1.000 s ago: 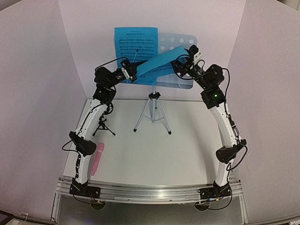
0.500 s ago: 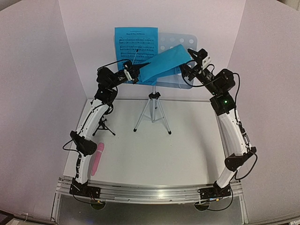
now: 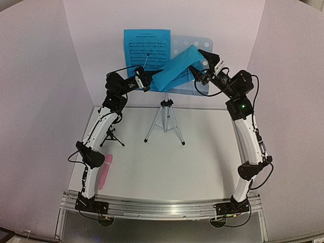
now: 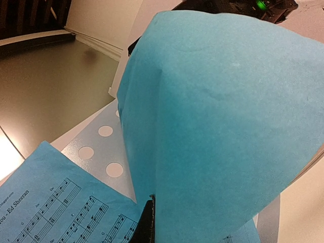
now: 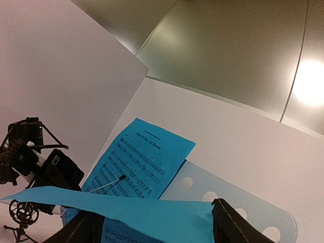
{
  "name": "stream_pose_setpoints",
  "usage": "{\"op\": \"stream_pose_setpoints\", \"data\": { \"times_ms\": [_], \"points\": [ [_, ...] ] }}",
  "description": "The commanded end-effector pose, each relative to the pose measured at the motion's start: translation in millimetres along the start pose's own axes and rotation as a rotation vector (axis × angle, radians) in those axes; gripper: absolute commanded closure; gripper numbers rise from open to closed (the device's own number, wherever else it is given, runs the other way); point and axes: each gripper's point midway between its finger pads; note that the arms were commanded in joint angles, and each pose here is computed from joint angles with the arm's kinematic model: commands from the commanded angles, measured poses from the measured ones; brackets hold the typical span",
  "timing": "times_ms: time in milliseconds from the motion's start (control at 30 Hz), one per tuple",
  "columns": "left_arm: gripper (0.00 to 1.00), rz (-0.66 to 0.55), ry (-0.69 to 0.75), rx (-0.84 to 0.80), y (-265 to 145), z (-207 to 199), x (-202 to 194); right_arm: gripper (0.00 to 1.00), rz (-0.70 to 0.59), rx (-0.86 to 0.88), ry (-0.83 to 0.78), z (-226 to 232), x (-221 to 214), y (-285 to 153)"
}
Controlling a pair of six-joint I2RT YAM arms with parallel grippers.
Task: Set up the instrument practice props
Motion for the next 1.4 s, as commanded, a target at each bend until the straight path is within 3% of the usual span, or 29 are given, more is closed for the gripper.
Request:
{"op": "stream_pose_setpoints", "data": {
  "times_ms": [0, 100, 200, 267, 500, 900, 1367],
  "points": [
    [1.00, -0.025, 0.036, -0.004, -2, 4, 23, 0.31, -0.034, 0.057, -0.043, 6, 12, -3],
    [1.00, -0.021, 0.032, -0.004, -2, 4, 23, 0.37, -0.039, 0.066, -0.051, 7, 16, -5],
    [1.00, -0.026, 0.021, 0.008, -2, 7, 25, 0.36, -0.026, 0.047, -0.053, 4, 16, -7],
    [1.00, -0.035, -0.017, 0.045, -2, 14, 30, 0.35, 0.058, -0.042, -0.024, -11, 0, -8],
    [1.00, 0.024, -0.261, 0.099, -3, 22, 26, 0.33, 0.281, -0.180, 0.182, -13, -51, -30],
    [1.00, 0.052, -0.690, 0.218, -10, 38, 17, 0.31, 0.430, -0.195, 0.349, 8, -64, -75],
    [1.00, 0.004, -0.838, 0.233, -16, 49, 37, 0.32, 0.541, -0.223, 0.461, 15, -87, -92]
  ]
}}
Point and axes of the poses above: each gripper's point midway between its finger pads, its own y axis out along the fingers, its own z axis along the line the jaws close on, x = y × z, and after that the axes turned 14 degrees about -y, right-handed
